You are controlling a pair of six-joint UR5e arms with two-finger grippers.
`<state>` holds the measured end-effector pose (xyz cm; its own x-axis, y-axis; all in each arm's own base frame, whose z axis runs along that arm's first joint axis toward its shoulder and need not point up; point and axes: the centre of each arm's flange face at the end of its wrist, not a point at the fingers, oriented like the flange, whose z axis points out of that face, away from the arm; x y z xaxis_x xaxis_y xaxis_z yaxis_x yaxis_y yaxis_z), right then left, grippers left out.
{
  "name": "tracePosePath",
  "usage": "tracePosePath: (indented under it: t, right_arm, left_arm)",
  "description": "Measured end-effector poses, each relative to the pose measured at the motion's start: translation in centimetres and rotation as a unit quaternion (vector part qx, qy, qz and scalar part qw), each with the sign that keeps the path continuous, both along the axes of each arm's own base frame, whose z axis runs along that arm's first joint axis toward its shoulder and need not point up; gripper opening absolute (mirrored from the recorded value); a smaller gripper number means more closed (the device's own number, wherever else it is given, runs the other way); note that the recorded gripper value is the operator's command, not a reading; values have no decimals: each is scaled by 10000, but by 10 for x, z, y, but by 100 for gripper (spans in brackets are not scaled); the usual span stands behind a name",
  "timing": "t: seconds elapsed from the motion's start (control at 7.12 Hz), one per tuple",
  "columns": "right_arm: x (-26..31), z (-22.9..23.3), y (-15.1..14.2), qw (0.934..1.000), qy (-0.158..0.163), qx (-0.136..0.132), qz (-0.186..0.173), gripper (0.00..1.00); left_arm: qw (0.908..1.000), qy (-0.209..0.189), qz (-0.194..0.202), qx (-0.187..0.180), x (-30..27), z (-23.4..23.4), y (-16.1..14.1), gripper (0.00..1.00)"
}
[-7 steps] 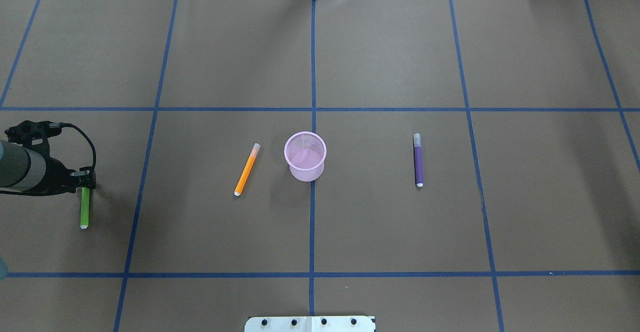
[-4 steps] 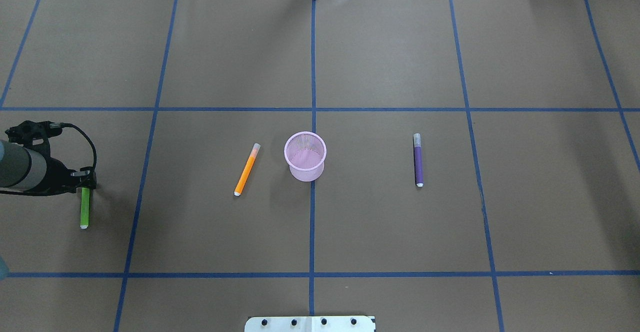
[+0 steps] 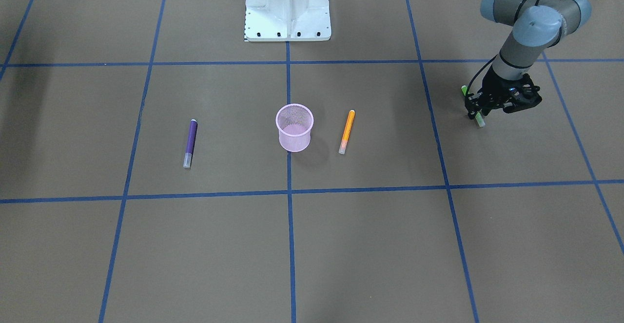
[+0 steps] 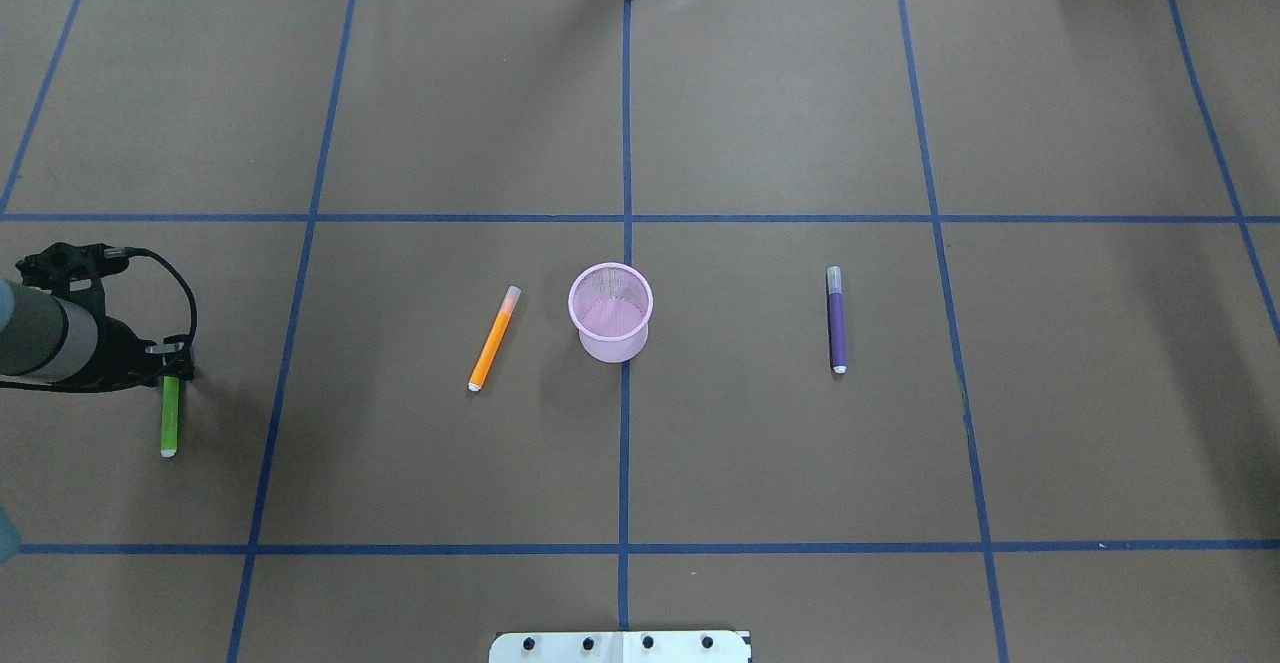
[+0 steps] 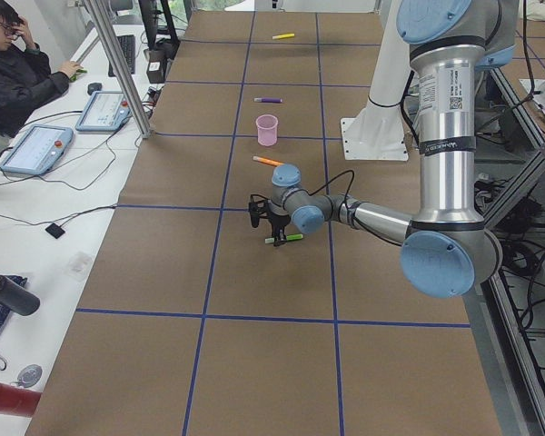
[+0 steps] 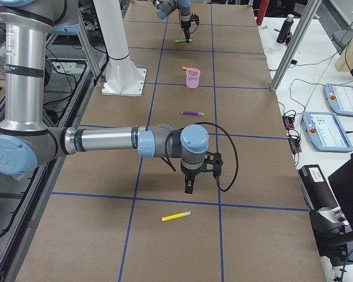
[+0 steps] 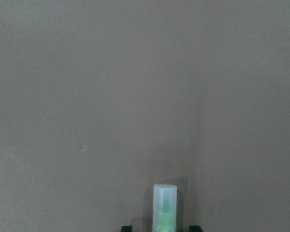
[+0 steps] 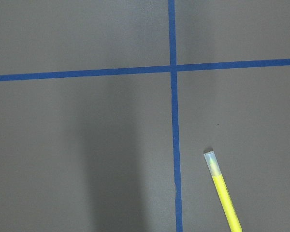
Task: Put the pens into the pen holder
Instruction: 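Hold the green marker upright in the left gripper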
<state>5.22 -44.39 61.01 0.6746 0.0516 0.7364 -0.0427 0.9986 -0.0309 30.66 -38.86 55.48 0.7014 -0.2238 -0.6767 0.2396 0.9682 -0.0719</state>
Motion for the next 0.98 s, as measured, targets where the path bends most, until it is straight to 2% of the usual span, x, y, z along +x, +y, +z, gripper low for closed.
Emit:
tracePosePath:
  t: [0.14,0.28,0.42,0.98]
  right_arm:
    - [0,-1,0,10000,-4,7,1,100]
    - [0,-1,0,10000,-11,11,3,100]
    - [0,-1,0,10000,-12,11,3,100]
    - [-5,-7,-8,10000,35,48,-22,100]
  left_arm:
    - [10000,0,3,2,0,0,1,26]
    - [10000,2,4,7,0,0,1,11]
    - [10000,3,3,11,0,-1,1,0]
    - [9998,160,-7,107,-5,-23,3,0]
